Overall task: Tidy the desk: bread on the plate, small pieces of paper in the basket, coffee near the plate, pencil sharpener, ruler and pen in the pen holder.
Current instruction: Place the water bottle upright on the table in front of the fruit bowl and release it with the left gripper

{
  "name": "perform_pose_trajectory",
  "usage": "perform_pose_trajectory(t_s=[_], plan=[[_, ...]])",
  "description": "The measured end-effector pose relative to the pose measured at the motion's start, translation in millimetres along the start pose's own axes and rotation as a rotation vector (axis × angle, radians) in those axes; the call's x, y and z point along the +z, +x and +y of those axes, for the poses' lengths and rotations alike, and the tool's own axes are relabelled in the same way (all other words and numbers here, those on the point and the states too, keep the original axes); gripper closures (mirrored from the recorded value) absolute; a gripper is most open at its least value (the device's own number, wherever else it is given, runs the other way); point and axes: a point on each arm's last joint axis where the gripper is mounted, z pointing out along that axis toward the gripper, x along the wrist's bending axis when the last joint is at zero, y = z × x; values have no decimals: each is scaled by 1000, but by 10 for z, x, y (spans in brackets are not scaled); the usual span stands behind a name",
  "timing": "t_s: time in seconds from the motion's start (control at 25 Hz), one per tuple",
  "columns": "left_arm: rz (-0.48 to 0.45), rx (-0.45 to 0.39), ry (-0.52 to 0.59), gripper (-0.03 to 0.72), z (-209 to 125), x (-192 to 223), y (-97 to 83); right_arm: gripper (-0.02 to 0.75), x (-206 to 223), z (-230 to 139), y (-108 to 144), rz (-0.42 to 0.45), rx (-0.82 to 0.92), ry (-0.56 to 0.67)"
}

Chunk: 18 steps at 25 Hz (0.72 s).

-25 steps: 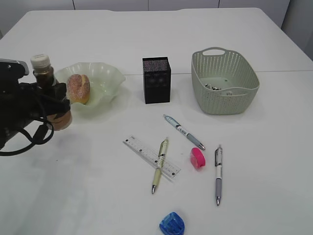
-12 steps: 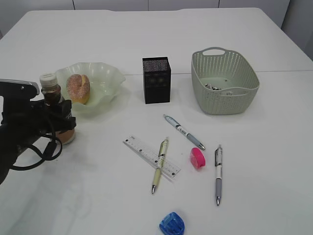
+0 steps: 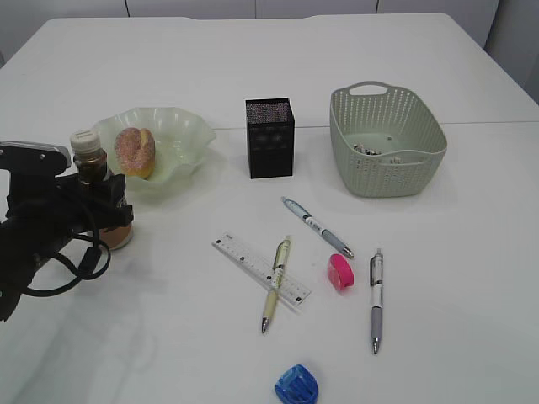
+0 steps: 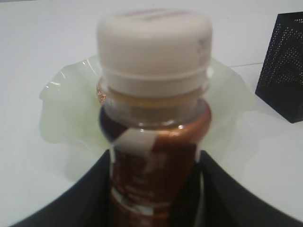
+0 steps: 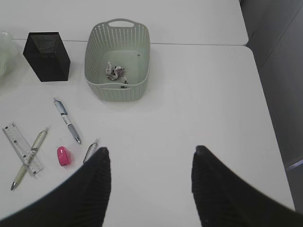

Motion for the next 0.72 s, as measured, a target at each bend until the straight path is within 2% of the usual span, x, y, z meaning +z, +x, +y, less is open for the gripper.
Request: perform_pose_trajectory(t_s=[0.2, 0.28, 0.48, 0.72], plan=[[-2, 1, -5, 205, 1, 1, -2, 305, 0, 0, -1, -1, 0, 0], [-3, 2, -5, 176, 1, 1, -3, 304, 0, 0, -2, -2, -1, 0], [-4, 0, -23, 162, 59, -8, -5, 305, 0, 0, -3, -4, -1, -1], [-7, -6, -89, 161, 277, -48, -11, 305, 0, 0, -3, -4, -1, -1]])
